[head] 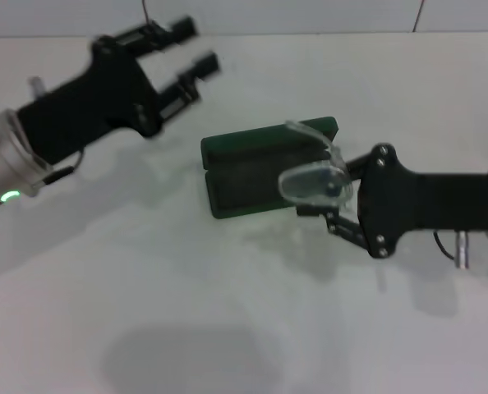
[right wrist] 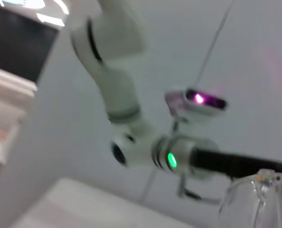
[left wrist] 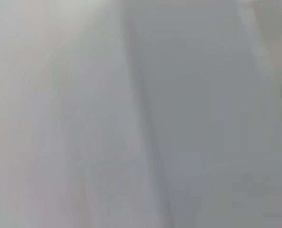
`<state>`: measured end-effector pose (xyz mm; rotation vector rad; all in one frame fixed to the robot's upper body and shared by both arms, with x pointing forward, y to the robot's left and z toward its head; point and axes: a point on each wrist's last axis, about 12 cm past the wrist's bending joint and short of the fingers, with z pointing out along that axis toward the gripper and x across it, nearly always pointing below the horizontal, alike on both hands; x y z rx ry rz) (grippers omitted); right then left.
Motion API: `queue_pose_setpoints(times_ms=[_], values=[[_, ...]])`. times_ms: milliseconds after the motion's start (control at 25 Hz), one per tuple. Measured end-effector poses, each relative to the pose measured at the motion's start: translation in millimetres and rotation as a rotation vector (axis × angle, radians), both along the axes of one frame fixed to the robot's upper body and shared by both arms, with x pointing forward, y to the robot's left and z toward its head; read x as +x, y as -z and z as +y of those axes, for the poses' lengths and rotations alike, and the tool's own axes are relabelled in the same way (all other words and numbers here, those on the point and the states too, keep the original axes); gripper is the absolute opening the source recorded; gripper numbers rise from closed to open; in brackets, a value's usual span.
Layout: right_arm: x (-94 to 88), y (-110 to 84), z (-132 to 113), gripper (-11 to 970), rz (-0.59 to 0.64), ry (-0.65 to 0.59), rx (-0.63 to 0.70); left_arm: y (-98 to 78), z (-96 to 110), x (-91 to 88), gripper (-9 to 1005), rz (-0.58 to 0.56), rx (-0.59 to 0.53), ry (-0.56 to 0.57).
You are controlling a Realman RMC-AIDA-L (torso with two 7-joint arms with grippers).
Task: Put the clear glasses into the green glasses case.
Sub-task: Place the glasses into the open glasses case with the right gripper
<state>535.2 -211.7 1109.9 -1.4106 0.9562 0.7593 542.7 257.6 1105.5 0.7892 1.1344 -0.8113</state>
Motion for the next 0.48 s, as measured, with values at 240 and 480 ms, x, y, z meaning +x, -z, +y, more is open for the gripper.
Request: queue_pose_setpoints(times_ms=[240,480], values=[[23.8,-1.6,15.6,210,-0.115,0.15,-0.254,16.7,20.8,-4.2,471,0.061,-0.028,-0.214],[22.3,4.0,53.1,221,-0.286,0.236,-0.444,28.8,29.1,-11.2,471,0.113,-0.009,-0.272]])
